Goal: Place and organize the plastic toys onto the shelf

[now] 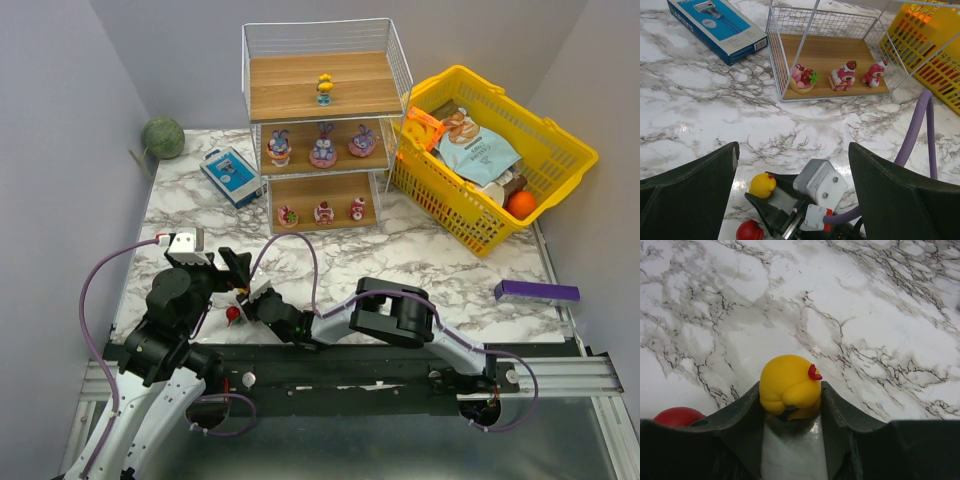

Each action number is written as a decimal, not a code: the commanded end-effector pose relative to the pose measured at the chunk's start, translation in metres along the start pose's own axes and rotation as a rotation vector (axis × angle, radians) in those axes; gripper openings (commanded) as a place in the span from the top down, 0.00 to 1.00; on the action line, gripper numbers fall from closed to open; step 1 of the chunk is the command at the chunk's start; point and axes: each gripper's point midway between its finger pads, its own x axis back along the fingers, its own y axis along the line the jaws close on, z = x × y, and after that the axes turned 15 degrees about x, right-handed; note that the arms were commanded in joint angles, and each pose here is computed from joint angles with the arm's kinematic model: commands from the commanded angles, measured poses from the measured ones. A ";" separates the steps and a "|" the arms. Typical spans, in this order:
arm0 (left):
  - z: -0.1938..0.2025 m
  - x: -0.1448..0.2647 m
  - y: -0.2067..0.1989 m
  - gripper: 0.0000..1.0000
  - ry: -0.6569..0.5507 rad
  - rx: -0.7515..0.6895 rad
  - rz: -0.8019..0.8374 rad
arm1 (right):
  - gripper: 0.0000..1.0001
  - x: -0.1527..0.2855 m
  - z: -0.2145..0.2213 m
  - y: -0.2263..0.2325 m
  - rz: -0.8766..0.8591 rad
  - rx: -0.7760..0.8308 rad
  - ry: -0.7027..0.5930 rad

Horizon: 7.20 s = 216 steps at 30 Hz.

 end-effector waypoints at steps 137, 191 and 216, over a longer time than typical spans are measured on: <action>0.001 -0.001 0.002 0.01 -0.002 0.003 -0.005 | 0.29 0.103 -0.270 -0.447 0.459 -0.037 0.220; -0.019 0.013 0.008 0.01 -0.110 0.015 -0.021 | 0.05 0.115 -0.086 -0.023 -0.300 -0.170 -0.143; -0.023 0.014 0.014 0.01 -0.127 0.021 -0.058 | 0.09 0.041 -0.057 0.045 -0.261 -0.215 -0.092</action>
